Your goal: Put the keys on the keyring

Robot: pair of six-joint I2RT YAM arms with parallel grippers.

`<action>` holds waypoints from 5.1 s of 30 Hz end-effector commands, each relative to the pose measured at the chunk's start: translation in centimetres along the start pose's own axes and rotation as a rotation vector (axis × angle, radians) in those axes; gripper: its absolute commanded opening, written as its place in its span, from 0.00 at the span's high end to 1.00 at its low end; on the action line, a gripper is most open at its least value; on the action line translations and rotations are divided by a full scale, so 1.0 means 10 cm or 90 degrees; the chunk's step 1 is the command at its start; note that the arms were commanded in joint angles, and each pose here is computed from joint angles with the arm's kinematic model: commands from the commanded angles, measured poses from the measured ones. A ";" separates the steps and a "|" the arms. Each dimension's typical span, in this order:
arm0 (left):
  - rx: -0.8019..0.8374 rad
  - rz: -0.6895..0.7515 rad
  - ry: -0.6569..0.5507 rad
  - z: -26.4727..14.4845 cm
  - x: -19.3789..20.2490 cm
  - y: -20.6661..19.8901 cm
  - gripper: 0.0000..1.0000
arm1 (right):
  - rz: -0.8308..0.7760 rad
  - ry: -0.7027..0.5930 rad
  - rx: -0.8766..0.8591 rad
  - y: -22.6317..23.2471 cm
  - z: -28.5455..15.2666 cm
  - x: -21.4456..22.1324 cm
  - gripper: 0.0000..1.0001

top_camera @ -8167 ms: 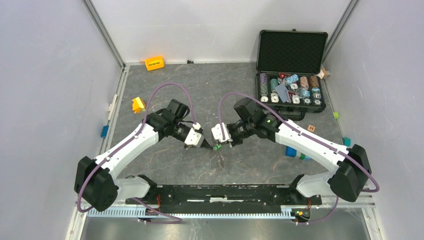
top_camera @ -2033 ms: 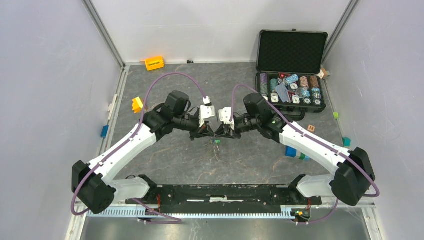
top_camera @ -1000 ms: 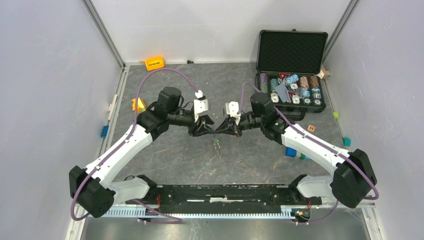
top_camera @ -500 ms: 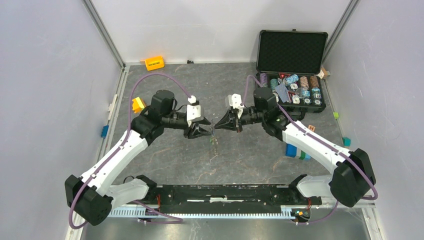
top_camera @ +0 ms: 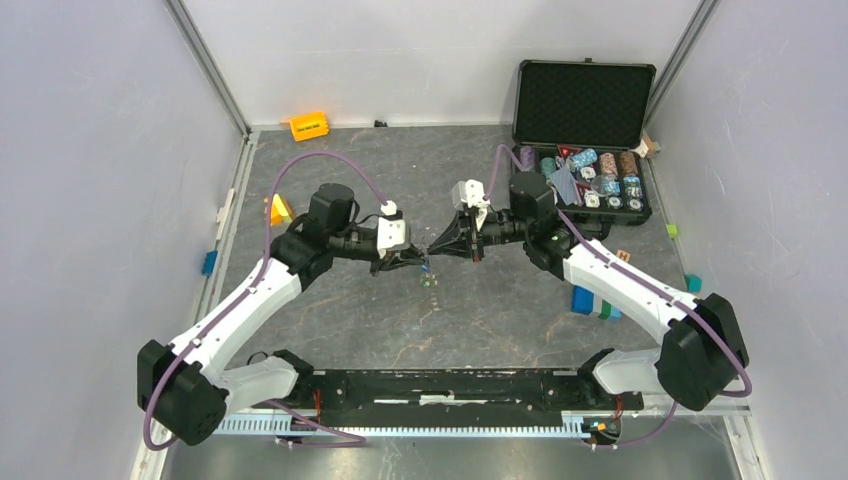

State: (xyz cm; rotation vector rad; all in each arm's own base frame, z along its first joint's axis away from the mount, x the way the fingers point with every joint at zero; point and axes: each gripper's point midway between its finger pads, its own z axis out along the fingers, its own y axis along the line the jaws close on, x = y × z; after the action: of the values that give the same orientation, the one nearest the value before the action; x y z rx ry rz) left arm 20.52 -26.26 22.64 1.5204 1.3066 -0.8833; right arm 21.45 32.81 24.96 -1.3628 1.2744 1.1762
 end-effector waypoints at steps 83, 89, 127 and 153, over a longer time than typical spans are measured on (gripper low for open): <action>0.024 -0.058 0.006 0.15 -0.09 -0.03 0.88 | -0.042 -0.040 -0.008 0.05 -0.07 0.03 1.00; 0.024 -0.061 -0.002 0.14 -0.14 -0.04 0.98 | -0.037 -0.026 0.019 -0.03 -0.07 0.10 1.00; -0.035 -0.054 0.137 0.03 -0.16 0.09 0.98 | -0.084 0.033 -0.016 0.09 -0.01 0.08 0.62; -0.020 -0.064 0.126 0.07 -0.17 0.01 0.98 | -0.058 0.033 -0.023 0.08 0.08 0.22 0.73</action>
State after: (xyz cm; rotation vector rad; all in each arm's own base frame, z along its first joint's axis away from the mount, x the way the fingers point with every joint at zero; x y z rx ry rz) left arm 20.44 -26.79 22.29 1.5644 1.6164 -0.7707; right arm 20.90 32.79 21.72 -1.4710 1.2747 1.0939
